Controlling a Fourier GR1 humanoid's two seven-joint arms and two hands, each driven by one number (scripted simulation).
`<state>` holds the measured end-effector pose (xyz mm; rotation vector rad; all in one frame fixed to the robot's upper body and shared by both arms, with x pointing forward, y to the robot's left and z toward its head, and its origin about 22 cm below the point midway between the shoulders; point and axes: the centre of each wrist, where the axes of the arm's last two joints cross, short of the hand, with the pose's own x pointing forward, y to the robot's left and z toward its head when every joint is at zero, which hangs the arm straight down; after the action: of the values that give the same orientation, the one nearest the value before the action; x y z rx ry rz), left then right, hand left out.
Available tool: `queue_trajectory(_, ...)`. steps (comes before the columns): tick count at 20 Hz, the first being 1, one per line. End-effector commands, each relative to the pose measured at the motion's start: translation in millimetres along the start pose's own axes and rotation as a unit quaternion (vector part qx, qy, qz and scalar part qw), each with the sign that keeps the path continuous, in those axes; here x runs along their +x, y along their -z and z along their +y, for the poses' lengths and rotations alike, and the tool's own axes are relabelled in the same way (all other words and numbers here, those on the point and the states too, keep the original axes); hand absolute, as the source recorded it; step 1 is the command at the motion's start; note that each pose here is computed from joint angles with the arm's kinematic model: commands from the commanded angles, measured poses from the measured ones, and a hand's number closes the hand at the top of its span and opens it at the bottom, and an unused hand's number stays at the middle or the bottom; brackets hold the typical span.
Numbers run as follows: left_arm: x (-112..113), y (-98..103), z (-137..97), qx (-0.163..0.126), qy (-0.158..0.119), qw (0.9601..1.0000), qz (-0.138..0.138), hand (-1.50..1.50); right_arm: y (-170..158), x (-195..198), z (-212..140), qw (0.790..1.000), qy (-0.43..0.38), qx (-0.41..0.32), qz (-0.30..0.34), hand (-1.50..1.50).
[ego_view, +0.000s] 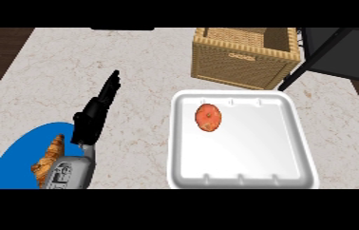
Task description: Pick the eggplant from the tray and place it in the tiered shelf
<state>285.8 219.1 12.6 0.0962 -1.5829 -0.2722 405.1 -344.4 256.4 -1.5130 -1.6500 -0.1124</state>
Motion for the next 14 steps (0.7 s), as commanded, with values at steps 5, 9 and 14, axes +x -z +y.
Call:
queue_trajectory(5, 7.4, 6.0, 4.8, -0.005, 0.000, 1.0000, 0.001, 0.00, 24.3, -30.3, 5.5, 1.000, 0.022, 0.000, 0.003, 1.50)
queue_trajectory(9, 2.1, -0.2, 4.5, 0.006, 0.001, 1.0000, 0.005, 0.00, 9.7, -61.0, 7.5, 0.989, -0.118, -0.052, 0.071, -1.50)
queue_trajectory(14, 14.2, -4.8, 1.8, 0.013, 0.003, 0.9999, -0.002, 0.00, 13.4, -72.0, 1.6, 0.985, -0.127, -0.054, 0.099, -1.50)
